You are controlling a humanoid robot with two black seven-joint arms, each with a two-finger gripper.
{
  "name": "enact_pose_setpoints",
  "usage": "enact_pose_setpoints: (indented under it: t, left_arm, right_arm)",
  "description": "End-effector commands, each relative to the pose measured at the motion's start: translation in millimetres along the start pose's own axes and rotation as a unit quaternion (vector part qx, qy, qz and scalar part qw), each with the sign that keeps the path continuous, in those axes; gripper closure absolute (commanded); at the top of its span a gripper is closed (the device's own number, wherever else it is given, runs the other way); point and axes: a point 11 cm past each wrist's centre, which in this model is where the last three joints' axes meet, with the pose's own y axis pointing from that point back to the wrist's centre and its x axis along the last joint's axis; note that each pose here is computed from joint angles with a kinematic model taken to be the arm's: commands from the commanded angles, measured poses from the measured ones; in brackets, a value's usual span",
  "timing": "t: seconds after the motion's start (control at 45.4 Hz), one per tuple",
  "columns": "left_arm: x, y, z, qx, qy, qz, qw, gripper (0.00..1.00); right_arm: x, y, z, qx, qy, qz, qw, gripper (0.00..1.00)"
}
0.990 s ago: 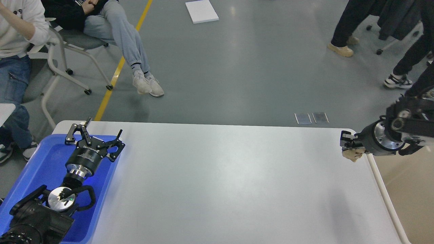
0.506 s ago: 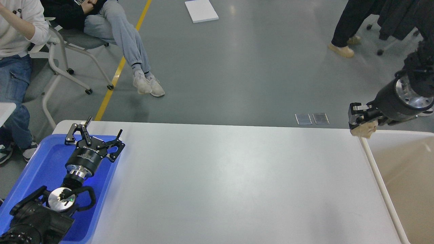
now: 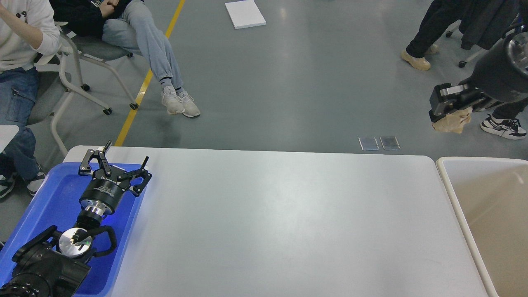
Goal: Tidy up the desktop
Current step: 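Lift the paper ball with the right gripper and carry it over the bin, then open the right gripper to drop the paper ball into the bin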
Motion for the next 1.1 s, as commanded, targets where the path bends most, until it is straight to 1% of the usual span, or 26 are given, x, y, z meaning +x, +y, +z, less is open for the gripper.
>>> enact_pose_setpoints:
  t: [0.0, 0.176, 0.33, 0.396, 0.528, 0.638, 0.77, 0.924, 1.078]
  left_arm:
    - [0, 0, 0, 0.000, 0.000, 0.000, 1.000, 0.00]
    - [0, 0, 0, 0.000, 0.000, 0.000, 1.000, 0.00]
    - [0, 0, 0, 0.000, 0.000, 0.000, 1.000, 0.00]
    - [0, 0, 0, 0.000, 0.000, 0.000, 1.000, 0.00]
    - [0, 0, 0, 0.000, 0.000, 0.000, 1.000, 0.00]
    - [0, 0, 0, 0.000, 0.000, 0.000, 1.000, 0.00]
    - [0, 0, 0, 0.000, 0.000, 0.001, 1.000, 0.00]
    - [0, 0, 0, 0.000, 0.000, 0.001, 1.000, 0.00]
    - [0, 0, 0, 0.000, 0.000, 0.001, 1.000, 0.00]
  right_arm:
    - [-1, 6, 4, 0.002, -0.003, 0.002, 1.000, 1.00]
    - [-5, 3, 15, 0.004, -0.019, 0.001, 1.000, 1.00]
    - [-17, -3, 45, 0.021, -0.070, 0.004, 0.997, 1.00]
    - [-25, -10, 63, 0.017, -0.089, 0.004, 0.996, 1.00]
    - [-44, -27, 114, -0.001, -0.152, 0.007, 0.988, 1.00]
    - [-61, -34, 160, -0.011, -0.227, 0.018, 0.974, 1.00]
    - [-79, -43, 203, -0.020, -0.303, 0.030, 0.952, 1.00]
    - [-101, -62, 230, -0.043, -0.348, 0.030, 0.936, 1.00]
    - [-123, -90, 254, -0.083, -0.385, 0.037, 0.918, 1.00]
